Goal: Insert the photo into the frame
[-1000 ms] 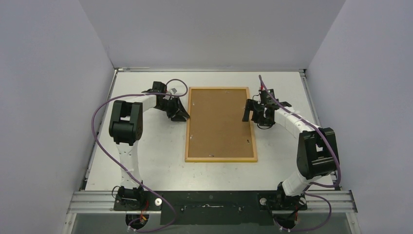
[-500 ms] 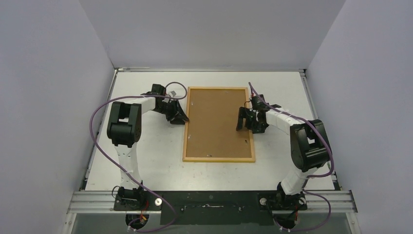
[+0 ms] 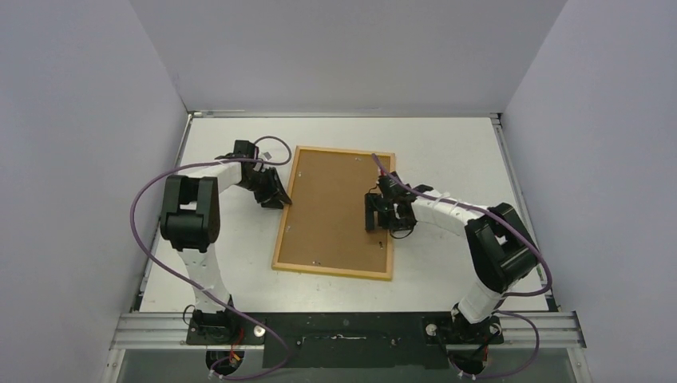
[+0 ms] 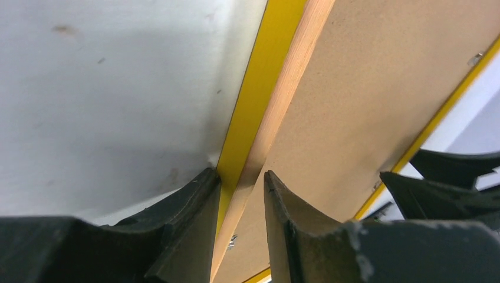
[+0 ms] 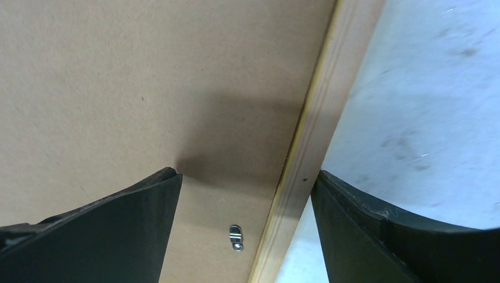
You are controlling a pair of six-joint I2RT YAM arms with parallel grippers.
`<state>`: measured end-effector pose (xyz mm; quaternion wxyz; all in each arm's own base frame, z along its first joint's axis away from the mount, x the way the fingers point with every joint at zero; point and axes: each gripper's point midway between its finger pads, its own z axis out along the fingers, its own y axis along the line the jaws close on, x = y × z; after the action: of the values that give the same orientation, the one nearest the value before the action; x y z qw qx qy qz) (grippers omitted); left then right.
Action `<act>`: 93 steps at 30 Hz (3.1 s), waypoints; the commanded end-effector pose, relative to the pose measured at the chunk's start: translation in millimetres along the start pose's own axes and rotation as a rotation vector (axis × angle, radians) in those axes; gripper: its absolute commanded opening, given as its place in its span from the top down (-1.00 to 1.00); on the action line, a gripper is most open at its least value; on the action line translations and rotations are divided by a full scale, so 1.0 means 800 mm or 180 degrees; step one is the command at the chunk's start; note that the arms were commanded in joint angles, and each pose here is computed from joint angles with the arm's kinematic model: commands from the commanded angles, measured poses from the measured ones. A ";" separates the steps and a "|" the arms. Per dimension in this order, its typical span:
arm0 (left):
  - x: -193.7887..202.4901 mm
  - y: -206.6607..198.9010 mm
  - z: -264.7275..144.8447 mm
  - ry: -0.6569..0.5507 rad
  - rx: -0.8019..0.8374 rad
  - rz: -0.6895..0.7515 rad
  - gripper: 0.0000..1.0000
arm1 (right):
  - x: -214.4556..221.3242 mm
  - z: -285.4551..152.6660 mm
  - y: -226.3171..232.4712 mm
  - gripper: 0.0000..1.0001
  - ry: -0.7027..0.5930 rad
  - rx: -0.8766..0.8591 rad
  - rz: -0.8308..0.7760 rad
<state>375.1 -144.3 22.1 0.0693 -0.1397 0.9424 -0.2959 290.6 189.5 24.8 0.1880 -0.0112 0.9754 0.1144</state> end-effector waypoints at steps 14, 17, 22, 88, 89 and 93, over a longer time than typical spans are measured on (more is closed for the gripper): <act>0.067 0.060 -0.050 -0.0027 -0.0797 0.0149 -0.18 | 0.062 -0.054 0.025 -0.69 -0.0083 0.0420 -0.0648; 0.069 0.062 -0.049 -0.0030 -0.0792 0.0152 -0.15 | 0.075 -0.055 0.022 -0.67 0.0010 0.0401 -0.0681; 0.078 0.050 -0.038 0.0132 -0.0549 0.0121 0.26 | 0.094 -0.051 0.029 -0.55 0.0127 0.0270 -0.0637; 0.078 0.060 -0.034 0.0155 -0.0650 0.0085 0.78 | 0.107 -0.050 0.031 0.35 0.0111 0.0041 -0.0535; 0.079 0.058 -0.034 0.0157 -0.0625 0.0078 0.78 | 0.098 -0.052 0.026 0.32 0.0036 0.0142 -0.0474; 0.090 0.046 -0.036 0.0168 -0.0439 0.0009 0.79 | 0.070 -0.059 0.024 0.20 -0.0123 0.0333 -0.0187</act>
<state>301.5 -112.0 17.5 0.0440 -0.1203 0.9699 -0.2073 198.6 193.4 26.1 0.1762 -0.0789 0.9797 0.0549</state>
